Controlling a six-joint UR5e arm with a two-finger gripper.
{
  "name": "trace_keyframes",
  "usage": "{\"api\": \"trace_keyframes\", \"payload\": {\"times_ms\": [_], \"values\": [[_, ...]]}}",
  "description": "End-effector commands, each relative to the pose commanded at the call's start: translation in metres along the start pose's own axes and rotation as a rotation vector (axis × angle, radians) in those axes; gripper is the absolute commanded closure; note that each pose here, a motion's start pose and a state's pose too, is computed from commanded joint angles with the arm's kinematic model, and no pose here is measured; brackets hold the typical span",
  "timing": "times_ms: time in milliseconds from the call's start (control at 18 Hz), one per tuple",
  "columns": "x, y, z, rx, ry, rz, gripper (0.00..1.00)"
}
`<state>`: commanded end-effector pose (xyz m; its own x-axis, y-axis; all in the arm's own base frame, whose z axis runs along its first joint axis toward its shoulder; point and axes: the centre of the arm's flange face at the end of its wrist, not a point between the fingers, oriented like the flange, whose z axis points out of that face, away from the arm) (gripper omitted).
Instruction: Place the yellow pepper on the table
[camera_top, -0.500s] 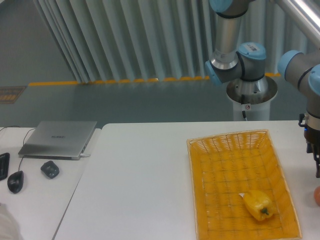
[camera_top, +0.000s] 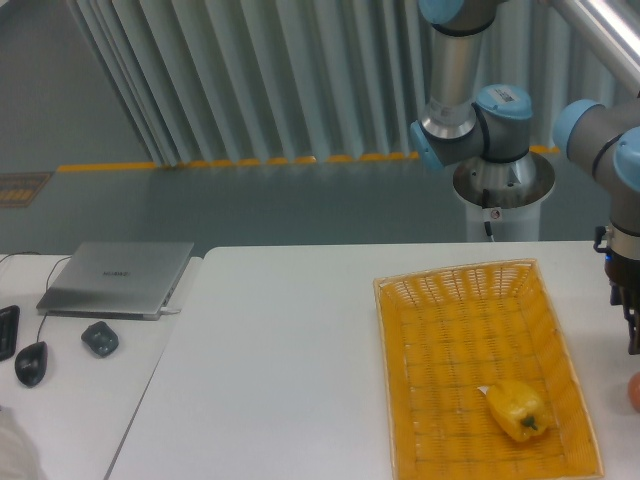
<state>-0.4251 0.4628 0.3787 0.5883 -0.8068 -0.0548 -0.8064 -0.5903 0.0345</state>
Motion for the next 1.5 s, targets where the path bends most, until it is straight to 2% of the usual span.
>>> {"api": "trace_keyframes", "payload": {"times_ms": [389, 667, 833, 889, 1111, 1389, 1500], "values": [[0.017, -0.035, -0.003, 0.006, 0.006, -0.176, 0.00], [0.024, -0.049, -0.006, 0.006, 0.005, -0.377, 0.00], [0.024, -0.069, -0.009, 0.006, 0.001, -0.433, 0.00], [0.025, -0.077, -0.009, 0.009, 0.003, -0.472, 0.00], [0.024, -0.120, -0.007, 0.016, -0.010, -0.756, 0.00], [0.026, -0.127, -0.006, 0.018, -0.008, -0.928, 0.00], [0.028, -0.124, -0.001, 0.012, 0.002, -1.025, 0.00]]}}
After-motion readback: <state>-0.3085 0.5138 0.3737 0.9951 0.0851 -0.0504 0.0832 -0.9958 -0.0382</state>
